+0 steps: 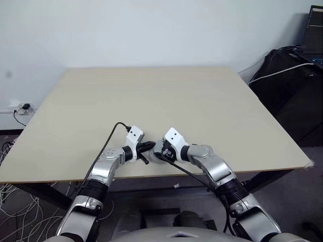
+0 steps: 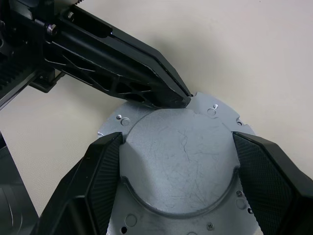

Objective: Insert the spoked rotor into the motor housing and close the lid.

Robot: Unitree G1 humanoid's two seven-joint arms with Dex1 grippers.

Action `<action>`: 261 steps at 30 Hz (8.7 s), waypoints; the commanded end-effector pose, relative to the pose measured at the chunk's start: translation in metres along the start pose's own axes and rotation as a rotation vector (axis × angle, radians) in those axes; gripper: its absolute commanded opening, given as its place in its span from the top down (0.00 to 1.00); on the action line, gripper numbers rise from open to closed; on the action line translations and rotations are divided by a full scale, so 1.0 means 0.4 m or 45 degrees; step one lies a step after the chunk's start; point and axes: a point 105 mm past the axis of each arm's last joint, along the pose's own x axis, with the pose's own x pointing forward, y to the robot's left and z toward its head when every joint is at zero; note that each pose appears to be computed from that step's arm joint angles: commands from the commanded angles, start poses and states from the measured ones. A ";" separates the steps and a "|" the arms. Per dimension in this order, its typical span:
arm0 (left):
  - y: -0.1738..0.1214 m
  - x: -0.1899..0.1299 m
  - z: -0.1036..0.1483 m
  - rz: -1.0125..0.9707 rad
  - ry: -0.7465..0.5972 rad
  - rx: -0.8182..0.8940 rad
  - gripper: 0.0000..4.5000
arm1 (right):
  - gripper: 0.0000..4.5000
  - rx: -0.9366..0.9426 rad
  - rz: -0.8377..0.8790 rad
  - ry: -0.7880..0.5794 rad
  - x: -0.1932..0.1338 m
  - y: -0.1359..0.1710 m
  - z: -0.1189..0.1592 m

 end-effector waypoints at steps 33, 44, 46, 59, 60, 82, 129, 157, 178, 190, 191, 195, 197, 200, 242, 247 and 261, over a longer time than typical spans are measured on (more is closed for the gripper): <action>-0.025 -0.012 -0.050 -0.014 0.095 -0.015 1.00 | 0.01 0.038 0.021 -0.234 -0.047 0.006 0.090; -0.034 -0.008 -0.056 -0.027 0.100 -0.027 1.00 | 0.01 0.099 -0.007 -0.355 -0.134 -0.007 0.133; -0.035 -0.008 -0.056 -0.029 0.099 -0.027 1.00 | 0.01 0.158 -0.023 -0.370 -0.148 -0.012 0.132; -0.037 -0.004 -0.054 -0.037 0.077 -0.050 1.00 | 0.01 0.921 -0.116 -0.282 -0.206 -0.009 -0.018; -0.037 -0.004 -0.054 -0.038 0.078 -0.050 1.00 | 0.01 0.988 -0.134 -0.284 -0.204 -0.013 -0.024; -0.030 -0.007 -0.050 -0.028 0.077 -0.038 1.00 | 0.01 1.541 -0.121 -0.189 -0.118 0.004 -0.048; -0.036 -0.007 -0.052 -0.027 0.073 -0.041 1.00 | 0.01 1.667 0.389 -0.335 -0.042 0.099 0.034; -0.037 -0.005 -0.055 -0.019 0.062 -0.054 1.00 | 0.71 1.710 0.394 -0.326 -0.054 0.121 0.034; -0.036 -0.137 0.148 0.068 -0.720 -0.462 1.00 | 0.72 1.758 0.269 -0.369 -0.067 0.080 0.000; -0.109 -0.210 -0.016 0.043 -0.702 -1.170 1.00 | 0.72 1.779 0.322 -0.439 -0.073 0.080 0.035; -0.113 -0.210 -0.033 0.058 -0.690 -1.214 1.00 | 0.72 1.775 0.336 -0.437 -0.074 0.084 0.038; -0.121 -0.208 -0.059 0.096 -0.683 -1.294 1.00 | 0.73 1.755 0.360 -0.399 -0.077 0.093 0.038; -0.121 -0.208 -0.061 0.105 -0.691 -1.308 1.00 | 0.73 1.746 0.364 -0.381 -0.078 0.095 0.036; -0.120 -0.207 -0.057 0.103 -0.706 -1.320 1.00 | 0.73 1.747 0.361 -0.399 -0.081 0.088 0.042; -0.144 -0.215 0.050 -0.225 -1.108 -1.661 0.00 | 0.73 1.692 0.563 -0.547 -0.121 0.131 0.205; -0.140 -0.214 0.054 -0.234 -1.128 -1.666 0.00 | 0.73 1.700 0.557 -0.525 -0.120 0.138 0.196; -0.102 -0.212 0.021 -0.215 -1.157 -1.734 0.21 | 0.73 1.717 0.560 -0.500 -0.120 0.148 0.188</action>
